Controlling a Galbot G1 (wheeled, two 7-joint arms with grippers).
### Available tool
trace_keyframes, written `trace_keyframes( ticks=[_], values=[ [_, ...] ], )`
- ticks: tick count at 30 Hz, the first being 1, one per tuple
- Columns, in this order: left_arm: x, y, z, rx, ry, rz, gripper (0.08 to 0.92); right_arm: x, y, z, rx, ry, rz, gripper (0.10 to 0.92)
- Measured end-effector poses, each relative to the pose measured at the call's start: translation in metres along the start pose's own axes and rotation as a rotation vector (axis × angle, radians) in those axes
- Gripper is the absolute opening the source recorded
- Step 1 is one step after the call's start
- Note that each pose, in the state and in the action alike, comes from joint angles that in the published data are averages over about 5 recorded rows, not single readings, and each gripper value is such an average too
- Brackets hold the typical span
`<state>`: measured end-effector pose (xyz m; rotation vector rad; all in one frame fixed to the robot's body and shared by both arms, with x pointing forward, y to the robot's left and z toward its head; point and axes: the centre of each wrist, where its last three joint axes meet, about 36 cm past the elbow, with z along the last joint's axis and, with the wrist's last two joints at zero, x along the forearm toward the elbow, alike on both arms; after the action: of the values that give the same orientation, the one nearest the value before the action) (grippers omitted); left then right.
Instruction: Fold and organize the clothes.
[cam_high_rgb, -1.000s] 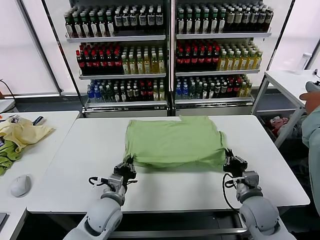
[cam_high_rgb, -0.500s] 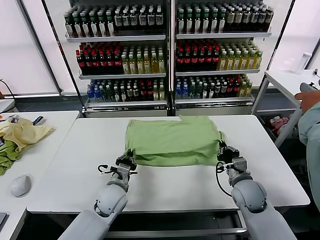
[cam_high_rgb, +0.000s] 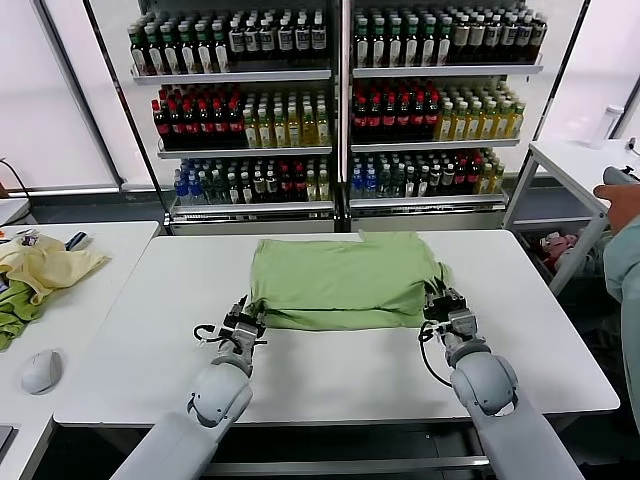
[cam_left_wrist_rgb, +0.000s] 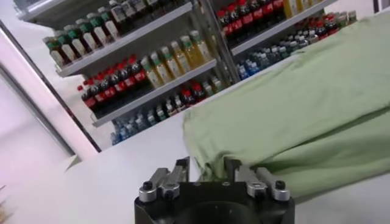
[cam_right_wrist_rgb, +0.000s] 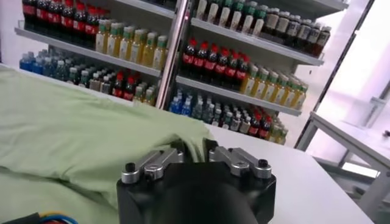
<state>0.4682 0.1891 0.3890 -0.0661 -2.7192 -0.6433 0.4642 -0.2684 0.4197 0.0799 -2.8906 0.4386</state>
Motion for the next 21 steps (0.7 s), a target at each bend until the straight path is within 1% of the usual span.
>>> trace_keyframes(
  ticks=[7, 9, 11, 15, 16, 18, 21],
  values=[
    [0.011, 0.002, 0.007, 0.041, 0.018, 0.022, 0.766, 0.017, -0.010, 0.011, -0.041, 0.037, 0.032, 0.750],
    [0.011, 0.001, 0.007, 0.058, 0.024, 0.032, 0.799, 0.018, -0.011, 0.013, -0.056, 0.056, 0.033, 0.795],
    [0.010, 0.000, 0.008, 0.075, 0.032, 0.042, 0.817, 0.018, -0.011, 0.016, -0.072, 0.078, 0.034, 0.815],
    [0.005, -0.002, 0.008, 0.103, 0.051, 0.057, 0.822, 0.015, -0.011, 0.022, -0.105, 0.132, 0.032, 0.820],
    [0.004, -0.002, 0.007, 0.109, 0.054, 0.060, 0.821, 0.014, -0.012, 0.023, -0.113, 0.144, 0.031, 0.811],
    [0.002, -0.003, 0.007, 0.120, 0.059, 0.065, 0.811, 0.012, -0.012, 0.025, -0.128, 0.166, 0.027, 0.776],
    [0.001, -0.005, 0.007, 0.131, 0.063, 0.075, 0.750, 0.008, -0.012, 0.028, -0.150, 0.192, 0.016, 0.690]
  ],
)
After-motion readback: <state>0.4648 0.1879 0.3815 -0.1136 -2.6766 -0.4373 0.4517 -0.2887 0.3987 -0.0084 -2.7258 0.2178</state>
